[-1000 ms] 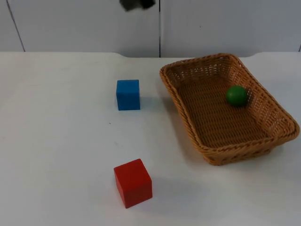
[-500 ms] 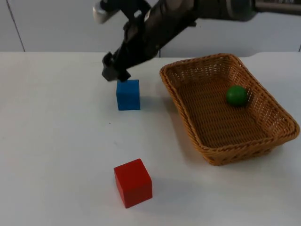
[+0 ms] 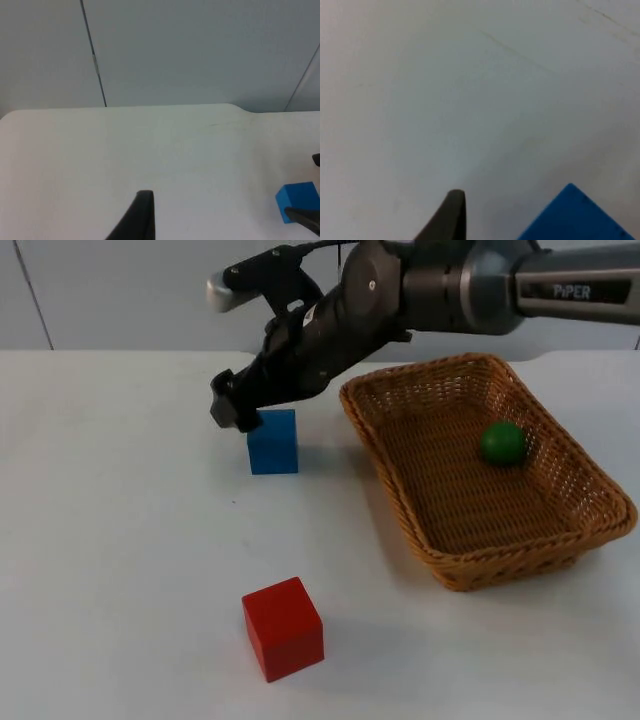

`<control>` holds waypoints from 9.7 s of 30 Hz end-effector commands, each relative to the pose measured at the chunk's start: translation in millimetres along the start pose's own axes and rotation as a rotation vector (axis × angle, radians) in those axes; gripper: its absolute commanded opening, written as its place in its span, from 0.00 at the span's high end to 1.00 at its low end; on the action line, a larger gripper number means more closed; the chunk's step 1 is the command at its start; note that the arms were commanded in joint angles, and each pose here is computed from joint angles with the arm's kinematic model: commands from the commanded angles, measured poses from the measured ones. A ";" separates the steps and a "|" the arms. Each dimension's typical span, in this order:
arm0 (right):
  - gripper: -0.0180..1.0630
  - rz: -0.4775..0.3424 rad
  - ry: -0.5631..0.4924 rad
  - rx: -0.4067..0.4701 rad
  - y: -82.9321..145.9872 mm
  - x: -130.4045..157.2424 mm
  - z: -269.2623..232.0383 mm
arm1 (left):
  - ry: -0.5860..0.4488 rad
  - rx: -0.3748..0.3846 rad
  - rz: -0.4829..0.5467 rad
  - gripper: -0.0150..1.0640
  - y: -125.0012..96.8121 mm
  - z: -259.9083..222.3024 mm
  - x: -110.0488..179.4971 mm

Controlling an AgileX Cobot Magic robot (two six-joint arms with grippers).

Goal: Place all geometric objects except the red cube into the basket.

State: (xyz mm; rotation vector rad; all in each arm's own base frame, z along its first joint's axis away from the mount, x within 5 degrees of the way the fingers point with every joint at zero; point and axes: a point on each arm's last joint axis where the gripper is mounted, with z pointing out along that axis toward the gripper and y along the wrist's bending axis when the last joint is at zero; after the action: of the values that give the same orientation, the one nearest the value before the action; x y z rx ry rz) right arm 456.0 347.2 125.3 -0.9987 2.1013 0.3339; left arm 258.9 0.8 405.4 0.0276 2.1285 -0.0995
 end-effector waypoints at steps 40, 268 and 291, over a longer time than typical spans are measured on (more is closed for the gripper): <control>0.36 -0.298 0.120 -0.104 -0.9 19.8 24.8 | 0.006 0.006 0.017 0.01 -0.1 0.8 1.2; 0.02 0.145 -0.749 0.752 166.4 205.7 -682.7 | -0.773 0.004 0.195 0.01 -58.7 -332.5 161.6; 0.02 0.341 -0.481 0.605 125.2 225.6 -602.5 | -0.610 0.014 0.141 0.01 -32.1 -258.2 190.6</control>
State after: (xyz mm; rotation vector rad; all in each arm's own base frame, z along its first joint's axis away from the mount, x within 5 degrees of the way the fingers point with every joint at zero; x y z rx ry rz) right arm -56.2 -6.1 357.3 -0.1967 1.7348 0.0743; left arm -69.9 -14.9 385.0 0.1518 1.5235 -0.0257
